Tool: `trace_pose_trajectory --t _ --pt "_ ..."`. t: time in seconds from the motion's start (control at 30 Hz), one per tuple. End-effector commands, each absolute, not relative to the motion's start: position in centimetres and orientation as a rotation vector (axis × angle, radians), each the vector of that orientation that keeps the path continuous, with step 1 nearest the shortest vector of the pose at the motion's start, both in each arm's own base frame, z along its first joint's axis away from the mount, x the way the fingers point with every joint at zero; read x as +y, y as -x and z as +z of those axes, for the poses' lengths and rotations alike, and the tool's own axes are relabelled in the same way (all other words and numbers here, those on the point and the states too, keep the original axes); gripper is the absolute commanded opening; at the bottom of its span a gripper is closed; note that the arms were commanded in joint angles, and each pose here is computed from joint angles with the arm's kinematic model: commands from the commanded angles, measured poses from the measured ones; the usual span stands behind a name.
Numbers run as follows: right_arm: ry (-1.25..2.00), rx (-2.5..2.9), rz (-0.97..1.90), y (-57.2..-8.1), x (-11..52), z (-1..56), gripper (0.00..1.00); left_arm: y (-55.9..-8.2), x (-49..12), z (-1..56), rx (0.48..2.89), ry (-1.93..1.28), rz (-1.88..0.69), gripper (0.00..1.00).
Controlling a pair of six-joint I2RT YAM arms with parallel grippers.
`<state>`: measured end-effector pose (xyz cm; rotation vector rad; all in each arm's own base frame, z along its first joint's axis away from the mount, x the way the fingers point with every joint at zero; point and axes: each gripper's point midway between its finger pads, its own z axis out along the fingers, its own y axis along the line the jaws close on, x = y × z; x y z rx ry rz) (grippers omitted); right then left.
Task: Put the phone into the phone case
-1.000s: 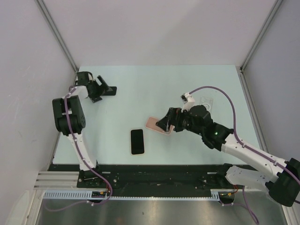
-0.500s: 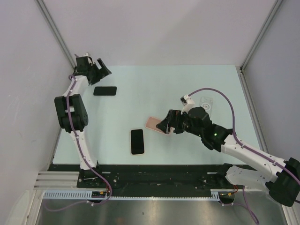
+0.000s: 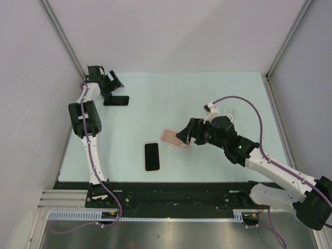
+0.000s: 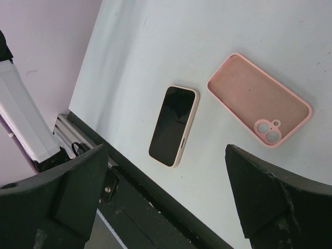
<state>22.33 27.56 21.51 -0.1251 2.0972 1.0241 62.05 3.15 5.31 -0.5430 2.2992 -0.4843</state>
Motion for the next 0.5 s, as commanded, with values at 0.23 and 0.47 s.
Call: trace_pose_trajectory --t 0.23,0.47 --pt "0.13 2.045 1.083 -22.4 27.6 23.3 0.97 -61.0 4.7 6.0 2.356 0.535 -0.35 1.0" --pt "0.121 2.049 1.074 -21.7 26.9 23.6 0.97 -58.8 4.5 4.6 2.436 0.531 -0.33 1.0"
